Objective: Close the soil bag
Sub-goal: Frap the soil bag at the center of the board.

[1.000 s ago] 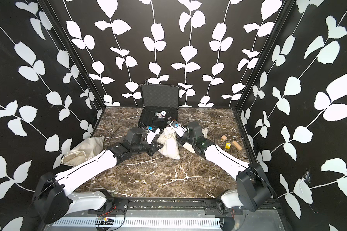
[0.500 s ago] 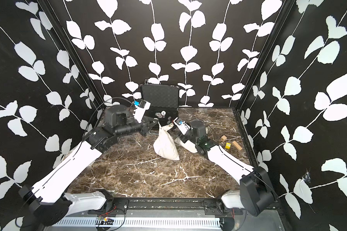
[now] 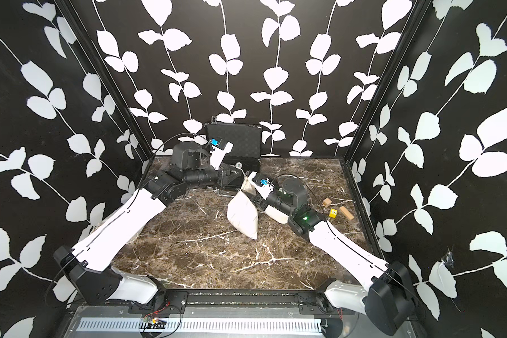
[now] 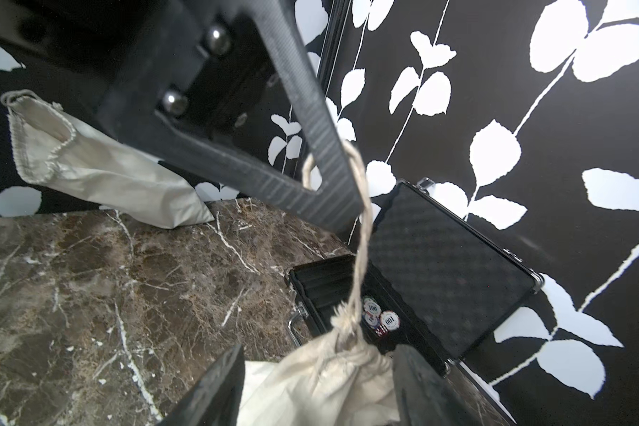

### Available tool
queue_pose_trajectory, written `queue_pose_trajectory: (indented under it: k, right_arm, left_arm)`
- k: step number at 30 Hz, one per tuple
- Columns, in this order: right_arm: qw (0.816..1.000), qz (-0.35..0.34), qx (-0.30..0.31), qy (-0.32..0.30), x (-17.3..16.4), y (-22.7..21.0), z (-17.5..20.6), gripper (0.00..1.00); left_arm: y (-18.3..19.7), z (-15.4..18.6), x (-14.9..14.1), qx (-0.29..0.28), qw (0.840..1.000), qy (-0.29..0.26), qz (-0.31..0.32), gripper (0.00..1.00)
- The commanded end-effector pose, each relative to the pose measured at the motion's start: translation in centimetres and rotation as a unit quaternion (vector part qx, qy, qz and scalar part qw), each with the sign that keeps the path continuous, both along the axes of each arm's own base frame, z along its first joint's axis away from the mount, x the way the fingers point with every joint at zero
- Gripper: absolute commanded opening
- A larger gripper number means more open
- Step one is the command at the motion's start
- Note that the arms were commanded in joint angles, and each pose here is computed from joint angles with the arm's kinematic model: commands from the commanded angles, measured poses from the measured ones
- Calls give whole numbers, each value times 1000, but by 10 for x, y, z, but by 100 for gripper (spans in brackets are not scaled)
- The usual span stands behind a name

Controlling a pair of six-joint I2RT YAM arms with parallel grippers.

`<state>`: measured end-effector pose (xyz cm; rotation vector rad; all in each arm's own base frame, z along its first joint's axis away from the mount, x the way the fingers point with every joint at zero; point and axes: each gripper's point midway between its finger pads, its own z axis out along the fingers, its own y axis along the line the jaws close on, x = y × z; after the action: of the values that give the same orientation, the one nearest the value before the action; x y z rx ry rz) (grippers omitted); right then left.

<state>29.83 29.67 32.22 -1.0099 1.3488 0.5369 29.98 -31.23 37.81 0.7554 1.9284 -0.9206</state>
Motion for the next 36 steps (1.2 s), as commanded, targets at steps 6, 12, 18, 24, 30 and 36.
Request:
queue_pose_trajectory:
  k: [6,12,18,24,30,36]
  right_arm:
    - [999,-15,28,-32,21,13,24,49]
    - [999,-22,22,-29,31,18,17,28]
    - [997,-69,-32,16,55,5,-37,17]
    - [978,-162,-55,119,79,-54,-131,17]
    - [974,-163,-44,151,73,-67,-144,18]
    - [995,-54,-16,87,43,-16,-67,34]
  left_arm:
    - [5,44,-18,-48,998,-31,-18,0]
    - [5,49,-22,-52,998,-32,-23,0]
    - [19,77,-28,-72,996,-55,-8,0]
    - [60,129,-33,-123,988,-89,31,0]
    - [80,133,-25,-132,985,-91,69,0]
    - [69,117,-18,-137,988,-59,50,0]
